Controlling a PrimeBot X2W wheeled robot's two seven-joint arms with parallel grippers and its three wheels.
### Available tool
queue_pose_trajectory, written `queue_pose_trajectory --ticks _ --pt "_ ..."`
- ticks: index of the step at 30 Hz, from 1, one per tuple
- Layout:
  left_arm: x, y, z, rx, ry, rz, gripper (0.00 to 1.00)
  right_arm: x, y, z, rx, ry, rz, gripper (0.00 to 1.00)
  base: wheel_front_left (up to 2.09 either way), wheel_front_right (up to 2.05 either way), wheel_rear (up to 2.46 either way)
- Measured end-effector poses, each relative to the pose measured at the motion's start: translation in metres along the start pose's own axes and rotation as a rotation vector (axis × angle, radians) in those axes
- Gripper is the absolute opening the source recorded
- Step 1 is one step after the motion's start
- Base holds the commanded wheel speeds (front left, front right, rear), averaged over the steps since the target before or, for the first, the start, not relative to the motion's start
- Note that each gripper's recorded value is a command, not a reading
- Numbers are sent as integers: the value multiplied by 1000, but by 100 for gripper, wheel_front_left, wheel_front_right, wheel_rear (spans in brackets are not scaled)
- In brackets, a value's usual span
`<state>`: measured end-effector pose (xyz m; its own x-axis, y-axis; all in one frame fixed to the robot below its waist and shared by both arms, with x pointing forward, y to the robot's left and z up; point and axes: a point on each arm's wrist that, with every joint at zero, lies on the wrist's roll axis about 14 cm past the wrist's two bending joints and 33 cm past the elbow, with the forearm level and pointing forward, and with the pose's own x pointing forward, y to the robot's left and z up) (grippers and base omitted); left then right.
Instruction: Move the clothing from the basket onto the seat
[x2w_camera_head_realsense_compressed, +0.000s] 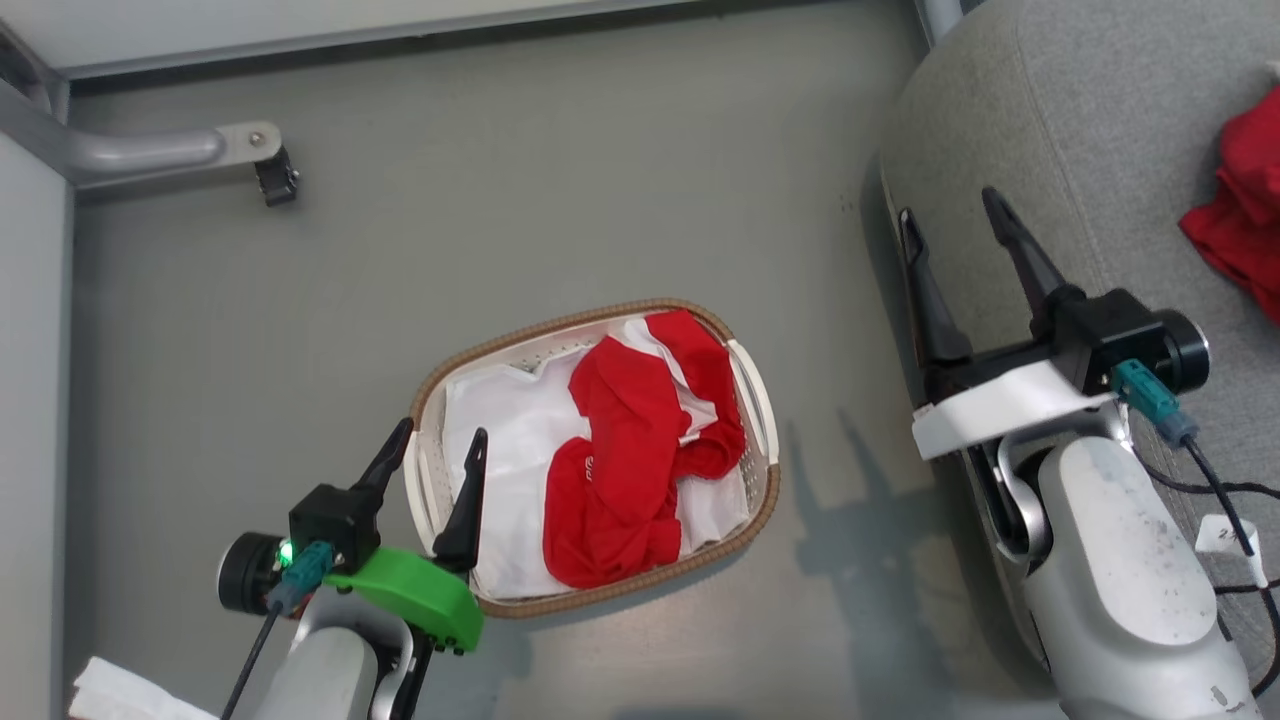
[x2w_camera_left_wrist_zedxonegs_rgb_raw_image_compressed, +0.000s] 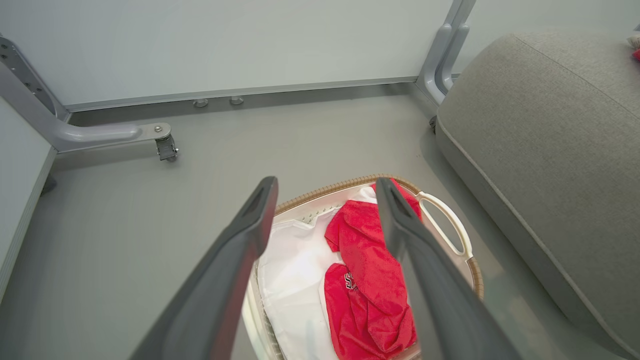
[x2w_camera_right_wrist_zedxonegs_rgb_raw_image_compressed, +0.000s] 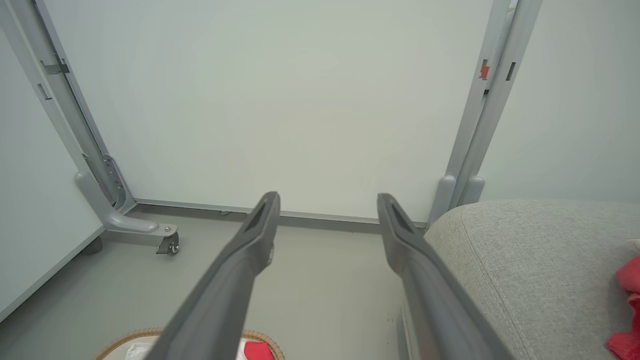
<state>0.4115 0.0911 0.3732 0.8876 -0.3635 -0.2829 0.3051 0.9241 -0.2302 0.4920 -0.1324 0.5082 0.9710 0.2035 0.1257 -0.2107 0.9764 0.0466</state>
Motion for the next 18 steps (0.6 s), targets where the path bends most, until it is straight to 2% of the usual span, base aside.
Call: queue_pose_trajectory --ticks 11,18 --pt "63 -23 -51 12 157 -173 100 38 -26 5 -16 -91 -28 100 0 0 0" --pt "88 -34 -107 -24 317 -251 100 50 -38 -13 -19 -88 -40 100 0 0 0"
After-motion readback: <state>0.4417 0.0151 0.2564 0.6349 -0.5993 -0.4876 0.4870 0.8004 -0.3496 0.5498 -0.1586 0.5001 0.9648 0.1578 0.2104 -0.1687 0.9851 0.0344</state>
